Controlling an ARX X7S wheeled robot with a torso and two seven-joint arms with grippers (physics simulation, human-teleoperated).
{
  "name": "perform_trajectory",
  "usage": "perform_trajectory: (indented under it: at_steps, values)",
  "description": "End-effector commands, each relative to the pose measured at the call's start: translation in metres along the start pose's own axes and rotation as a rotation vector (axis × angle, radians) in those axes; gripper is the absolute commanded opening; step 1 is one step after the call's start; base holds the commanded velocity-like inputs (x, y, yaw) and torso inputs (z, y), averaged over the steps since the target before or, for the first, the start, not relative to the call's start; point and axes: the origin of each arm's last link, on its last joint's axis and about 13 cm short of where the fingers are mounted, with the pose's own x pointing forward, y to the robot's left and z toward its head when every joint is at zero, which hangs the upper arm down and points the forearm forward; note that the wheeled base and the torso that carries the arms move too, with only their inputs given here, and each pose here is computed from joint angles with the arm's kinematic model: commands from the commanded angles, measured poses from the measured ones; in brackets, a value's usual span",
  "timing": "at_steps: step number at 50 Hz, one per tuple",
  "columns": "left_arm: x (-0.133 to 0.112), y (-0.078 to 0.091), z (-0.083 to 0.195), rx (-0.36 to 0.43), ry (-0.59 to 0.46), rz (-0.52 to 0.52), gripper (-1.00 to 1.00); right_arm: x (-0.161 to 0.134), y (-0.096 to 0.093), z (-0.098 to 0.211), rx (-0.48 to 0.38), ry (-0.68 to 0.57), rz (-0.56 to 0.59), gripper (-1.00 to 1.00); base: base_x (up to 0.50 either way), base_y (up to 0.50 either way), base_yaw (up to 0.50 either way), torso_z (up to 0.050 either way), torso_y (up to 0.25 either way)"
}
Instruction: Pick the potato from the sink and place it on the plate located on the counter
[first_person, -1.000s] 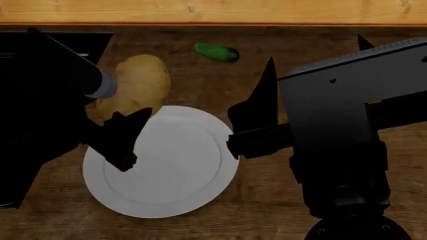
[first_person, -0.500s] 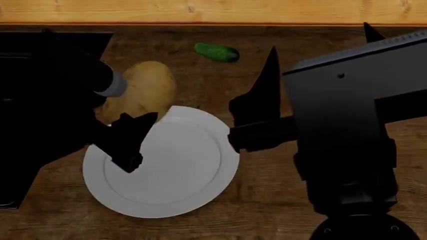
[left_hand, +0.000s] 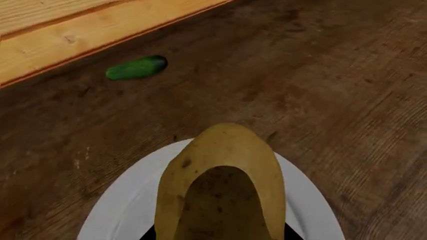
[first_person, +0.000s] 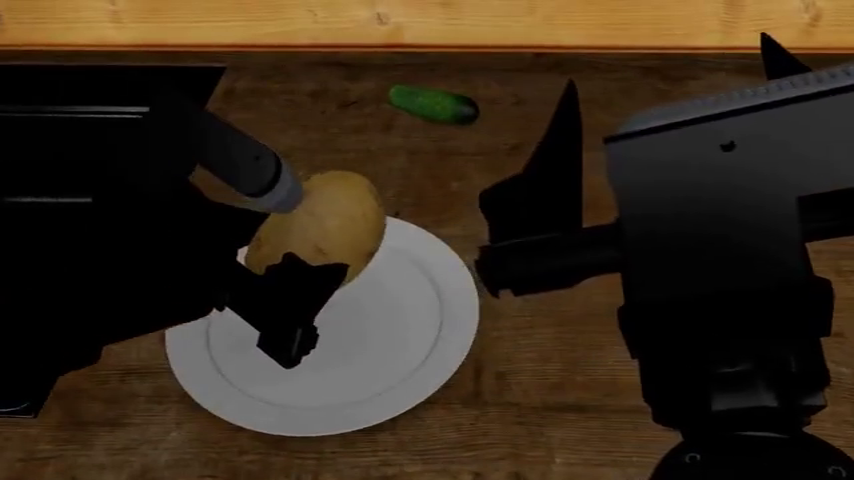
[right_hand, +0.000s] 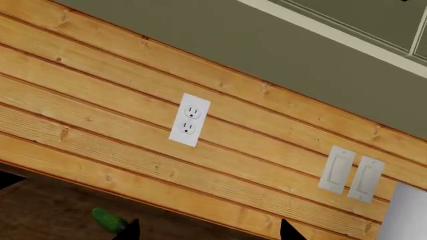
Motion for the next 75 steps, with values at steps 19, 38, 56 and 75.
perform_trajectory:
  at_steps: [19, 38, 56, 75]
  values:
    - [0.025, 0.0, -0.023, -0.114, 0.056, -0.019, -1.0, 0.0, 0.005, -0.016, 0.0, 0.09, 0.0, 1.0, 0.0, 0.0, 0.0, 0.0, 0.001]
    - [0.03, 0.0, -0.029, -0.12, 0.084, -0.019, -1.0, 0.001, 0.005, -0.017, 0.0, 0.091, -0.002, 1.0, 0.0, 0.0, 0.0, 0.0, 0.001]
    - [0.028, -0.002, -0.028, -0.113, 0.078, -0.024, 1.0, 0.0, 0.004, -0.016, 0.002, 0.09, -0.005, 1.0, 0.0, 0.0, 0.0, 0.0, 0.001]
    - [0.008, -0.008, -0.014, -0.082, 0.016, 0.0, 1.0, -0.002, 0.002, -0.013, 0.001, 0.081, -0.01, 1.0, 0.0, 0.0, 0.0, 0.0, 0.0]
